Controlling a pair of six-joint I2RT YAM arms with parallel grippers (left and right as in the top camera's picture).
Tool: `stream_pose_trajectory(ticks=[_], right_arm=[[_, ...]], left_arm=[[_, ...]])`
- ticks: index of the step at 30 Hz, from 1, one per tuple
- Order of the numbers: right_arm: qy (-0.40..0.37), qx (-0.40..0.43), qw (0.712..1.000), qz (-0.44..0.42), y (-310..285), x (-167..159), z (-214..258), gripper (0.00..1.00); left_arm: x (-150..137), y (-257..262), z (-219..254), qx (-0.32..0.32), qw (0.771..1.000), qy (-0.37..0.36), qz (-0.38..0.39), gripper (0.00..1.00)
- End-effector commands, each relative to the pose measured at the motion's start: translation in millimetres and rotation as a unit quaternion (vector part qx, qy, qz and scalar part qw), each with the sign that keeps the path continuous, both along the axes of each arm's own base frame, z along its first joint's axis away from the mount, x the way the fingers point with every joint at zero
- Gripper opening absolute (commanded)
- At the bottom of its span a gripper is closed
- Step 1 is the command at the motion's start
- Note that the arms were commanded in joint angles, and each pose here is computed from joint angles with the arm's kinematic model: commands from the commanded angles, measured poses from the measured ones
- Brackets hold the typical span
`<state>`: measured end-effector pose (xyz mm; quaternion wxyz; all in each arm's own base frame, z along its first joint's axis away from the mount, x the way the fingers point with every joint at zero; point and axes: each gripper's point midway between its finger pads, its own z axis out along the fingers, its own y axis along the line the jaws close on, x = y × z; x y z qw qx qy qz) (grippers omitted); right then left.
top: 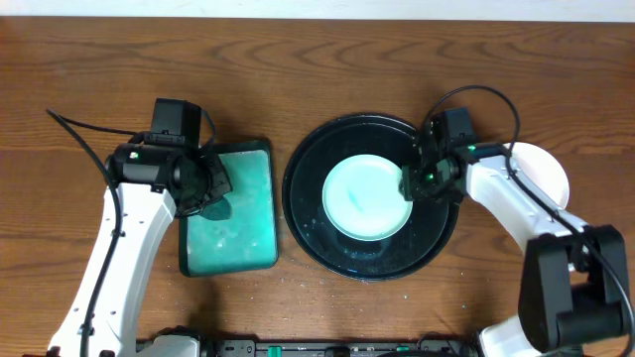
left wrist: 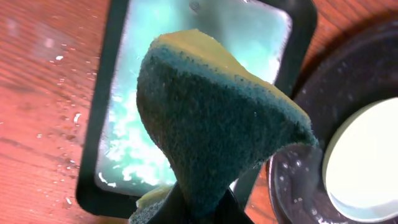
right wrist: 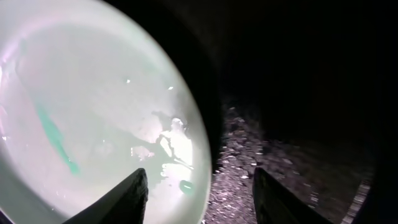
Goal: Clean dirty plates on tray and stack at the side
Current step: 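Grasp the sponge in the green tray with the left gripper, then scrub the green plate with the sponge while right gripper holds its rim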
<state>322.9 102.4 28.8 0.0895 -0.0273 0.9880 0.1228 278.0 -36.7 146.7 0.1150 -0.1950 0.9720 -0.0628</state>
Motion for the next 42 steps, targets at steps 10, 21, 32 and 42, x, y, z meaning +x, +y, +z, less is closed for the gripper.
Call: stream_pose_trajectory(ticks=[10,21,32,42], right_arm=[[0.056,0.017,0.998,0.021,6.8,-12.1,-39.9,0.01],[0.054,0.017,0.998,0.021,7.1,-11.0,-39.8,0.01],[0.057,0.016,0.998,0.021,6.8,-12.6,-40.0,0.01],[0.061,0.016,0.998,0.021,6.4,-14.5,-40.3,0.01]], left_arm=[[0.3,-11.4,3.8,-0.026,0.999,-0.004,-0.037,0.07],[26.0,-81.3,-3.0,-0.093,0.99,-0.034,-0.101,0.07],[39.8,-241.3,-76.0,-0.16,0.972,-0.033,-0.171,0.07],[16.9,-237.7,-171.7,-0.078,0.99,0.062,-0.098,0.07]])
